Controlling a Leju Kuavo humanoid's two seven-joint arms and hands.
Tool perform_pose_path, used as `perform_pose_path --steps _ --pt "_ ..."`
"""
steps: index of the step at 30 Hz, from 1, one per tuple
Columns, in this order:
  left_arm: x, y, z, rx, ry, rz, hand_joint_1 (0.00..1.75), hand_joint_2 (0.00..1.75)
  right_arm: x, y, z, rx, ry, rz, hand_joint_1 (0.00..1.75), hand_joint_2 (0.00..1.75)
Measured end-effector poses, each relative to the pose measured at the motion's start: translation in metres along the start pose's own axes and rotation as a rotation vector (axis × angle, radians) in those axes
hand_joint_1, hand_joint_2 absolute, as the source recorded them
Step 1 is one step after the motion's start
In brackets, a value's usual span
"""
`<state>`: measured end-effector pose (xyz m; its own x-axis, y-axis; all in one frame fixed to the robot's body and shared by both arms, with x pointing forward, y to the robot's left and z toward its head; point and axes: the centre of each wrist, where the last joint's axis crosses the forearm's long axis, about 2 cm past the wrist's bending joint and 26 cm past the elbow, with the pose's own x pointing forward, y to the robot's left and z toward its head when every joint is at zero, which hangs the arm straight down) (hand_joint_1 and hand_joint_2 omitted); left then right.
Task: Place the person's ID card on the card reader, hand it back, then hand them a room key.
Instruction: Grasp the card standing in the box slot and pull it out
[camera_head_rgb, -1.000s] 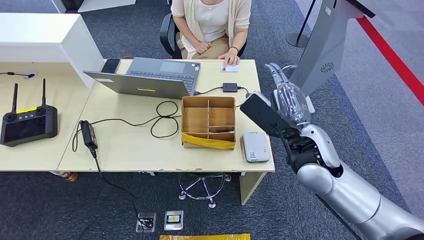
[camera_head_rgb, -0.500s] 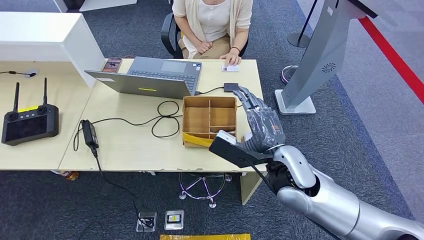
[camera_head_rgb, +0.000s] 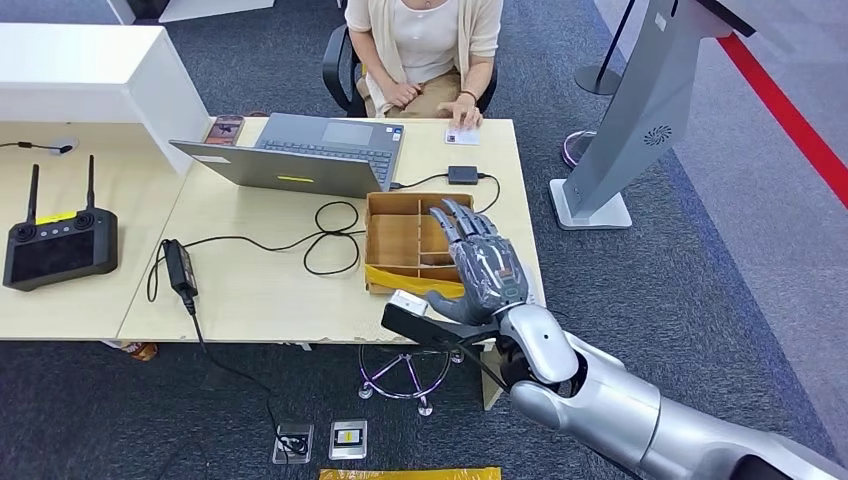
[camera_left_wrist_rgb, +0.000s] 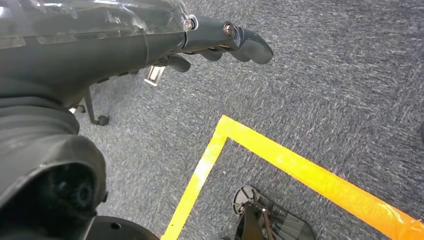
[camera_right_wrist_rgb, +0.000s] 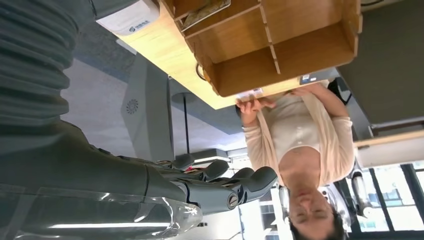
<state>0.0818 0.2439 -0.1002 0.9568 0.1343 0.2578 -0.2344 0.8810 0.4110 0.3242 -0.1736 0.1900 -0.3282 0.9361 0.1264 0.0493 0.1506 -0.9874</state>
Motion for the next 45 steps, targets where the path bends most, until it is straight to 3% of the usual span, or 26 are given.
perform_pose_path --steps 15,45 --pt "0.006 -0.002 0.001 -0.011 -0.016 -0.018 0.0 0.0 0.006 0.031 -0.016 0.063 0.06 -0.004 0.0 1.75" --pt "0.01 -0.004 0.002 -0.016 -0.029 -0.02 0.0 0.0 0.001 0.041 -0.038 0.109 0.112 -0.042 0.0 1.75"
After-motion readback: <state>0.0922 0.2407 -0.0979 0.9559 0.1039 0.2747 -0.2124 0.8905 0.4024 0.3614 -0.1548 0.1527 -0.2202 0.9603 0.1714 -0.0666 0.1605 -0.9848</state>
